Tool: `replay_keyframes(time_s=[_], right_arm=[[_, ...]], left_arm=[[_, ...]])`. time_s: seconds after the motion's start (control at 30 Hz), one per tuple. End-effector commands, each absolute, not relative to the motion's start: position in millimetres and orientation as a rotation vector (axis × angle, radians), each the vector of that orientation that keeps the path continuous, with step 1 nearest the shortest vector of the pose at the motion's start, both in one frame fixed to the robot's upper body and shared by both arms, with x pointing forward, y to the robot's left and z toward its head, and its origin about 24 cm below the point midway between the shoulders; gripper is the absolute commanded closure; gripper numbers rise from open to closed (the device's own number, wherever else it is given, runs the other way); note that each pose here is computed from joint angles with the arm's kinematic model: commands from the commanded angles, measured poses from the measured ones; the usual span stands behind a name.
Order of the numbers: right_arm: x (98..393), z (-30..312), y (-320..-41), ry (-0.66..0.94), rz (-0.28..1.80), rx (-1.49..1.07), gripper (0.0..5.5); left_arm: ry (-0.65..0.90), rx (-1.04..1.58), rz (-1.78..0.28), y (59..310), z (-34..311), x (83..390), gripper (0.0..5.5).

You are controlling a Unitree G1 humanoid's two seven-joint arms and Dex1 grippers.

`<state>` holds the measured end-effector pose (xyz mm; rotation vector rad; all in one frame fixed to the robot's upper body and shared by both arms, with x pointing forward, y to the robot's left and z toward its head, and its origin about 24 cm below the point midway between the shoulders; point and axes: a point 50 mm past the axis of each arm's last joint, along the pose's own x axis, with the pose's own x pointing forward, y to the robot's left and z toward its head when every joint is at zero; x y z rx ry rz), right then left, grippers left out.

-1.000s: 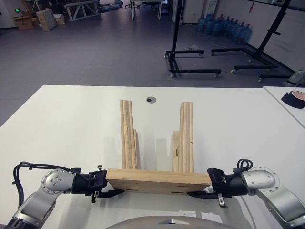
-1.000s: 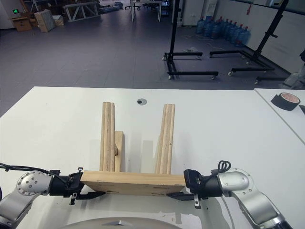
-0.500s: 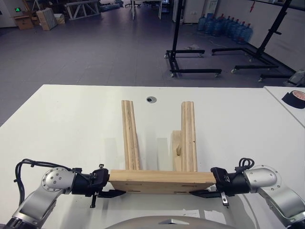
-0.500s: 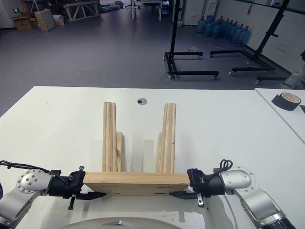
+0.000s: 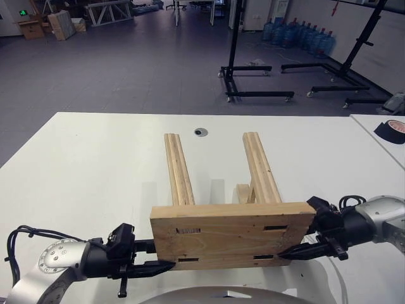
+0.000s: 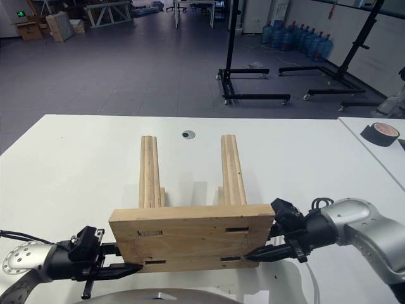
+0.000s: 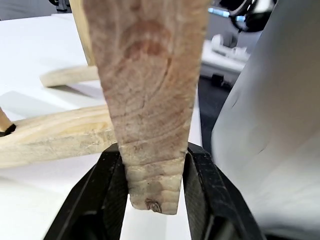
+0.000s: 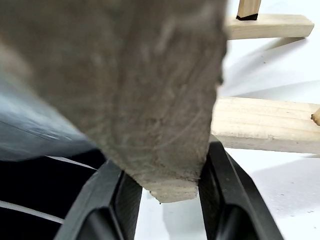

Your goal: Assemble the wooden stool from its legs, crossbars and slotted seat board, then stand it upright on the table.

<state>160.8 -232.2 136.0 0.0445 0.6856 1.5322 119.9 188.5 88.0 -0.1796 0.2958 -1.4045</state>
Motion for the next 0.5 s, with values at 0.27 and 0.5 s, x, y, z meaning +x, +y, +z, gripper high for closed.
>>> replay_keyframes(time_s=[0.27,0.5], right_arm=[[127,175,-209,0.689,1.603,0.686,4.14],[134,180,-201,0.630,1.434,0.898,4.14]], left_arm=[[0.089,-0.458,-1.213,167,131,113,4.09],[0.045,-0.693,-1.042,160,140,120,4.04]])
